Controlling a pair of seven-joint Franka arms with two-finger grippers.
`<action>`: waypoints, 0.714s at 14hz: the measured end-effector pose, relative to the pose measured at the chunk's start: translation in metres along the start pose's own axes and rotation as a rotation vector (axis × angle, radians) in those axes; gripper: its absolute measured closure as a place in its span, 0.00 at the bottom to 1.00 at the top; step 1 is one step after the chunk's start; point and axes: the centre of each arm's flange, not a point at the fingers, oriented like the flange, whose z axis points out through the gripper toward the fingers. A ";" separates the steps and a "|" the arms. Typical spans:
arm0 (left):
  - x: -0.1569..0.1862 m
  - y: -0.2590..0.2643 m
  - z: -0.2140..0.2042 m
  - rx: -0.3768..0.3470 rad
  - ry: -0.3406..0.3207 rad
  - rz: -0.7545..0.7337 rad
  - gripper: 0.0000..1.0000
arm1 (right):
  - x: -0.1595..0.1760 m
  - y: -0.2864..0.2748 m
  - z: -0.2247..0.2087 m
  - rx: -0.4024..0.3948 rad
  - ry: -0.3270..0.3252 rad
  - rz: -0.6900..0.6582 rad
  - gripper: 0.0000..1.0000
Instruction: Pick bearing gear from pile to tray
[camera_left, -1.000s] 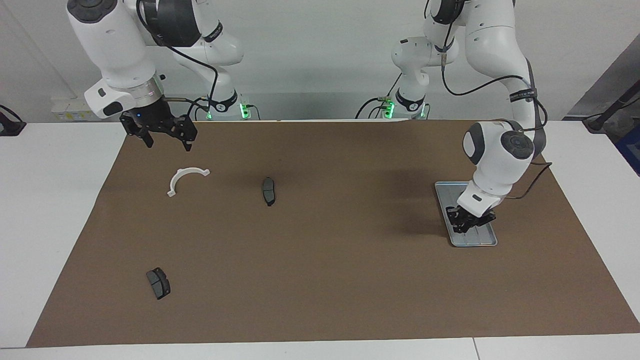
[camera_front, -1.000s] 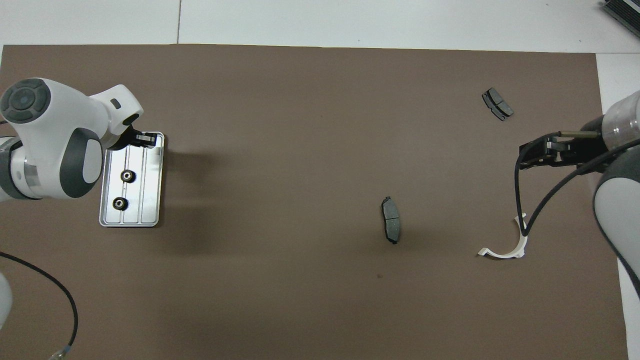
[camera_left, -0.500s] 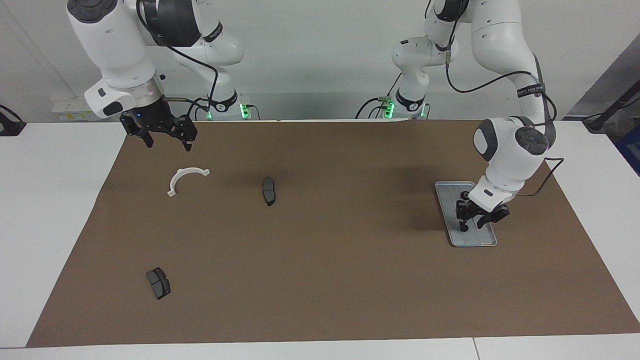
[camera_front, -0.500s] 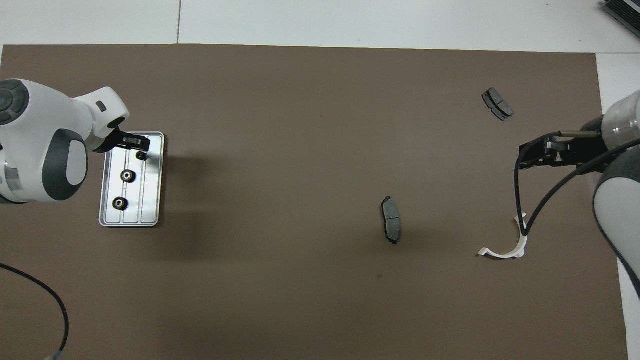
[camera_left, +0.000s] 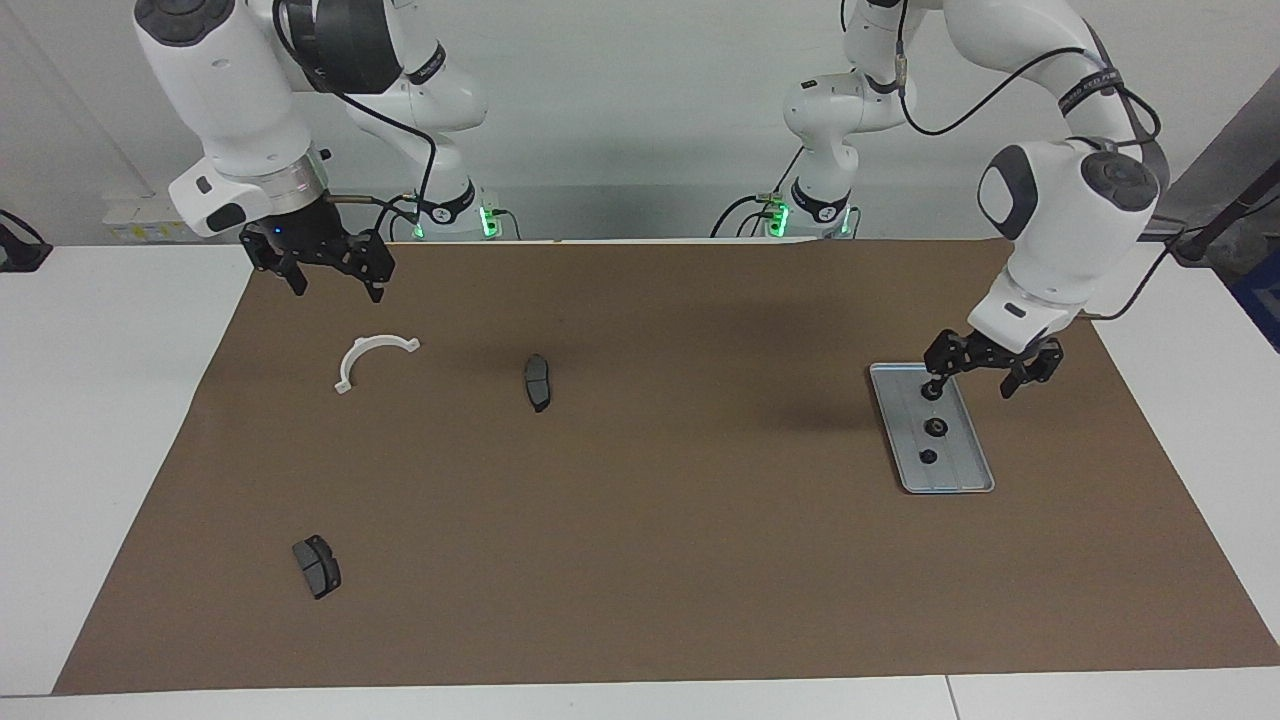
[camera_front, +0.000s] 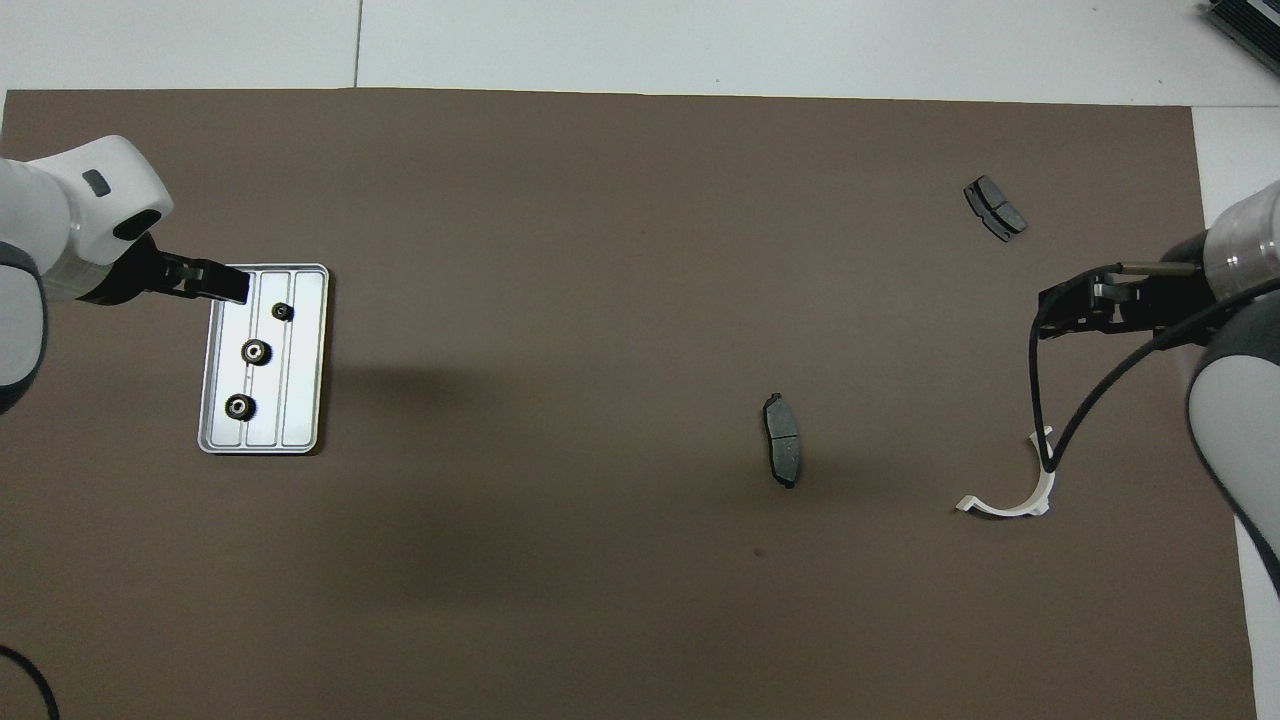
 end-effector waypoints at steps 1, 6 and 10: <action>-0.009 0.003 -0.021 -0.014 -0.005 -0.015 0.00 | 0.000 0.000 0.000 0.000 0.000 0.000 0.00; -0.047 0.012 -0.116 -0.016 -0.038 -0.024 0.00 | 0.000 0.000 0.000 0.000 0.000 0.000 0.00; -0.050 0.010 -0.131 -0.016 -0.037 -0.030 0.00 | 0.000 0.000 0.000 0.000 0.000 0.000 0.00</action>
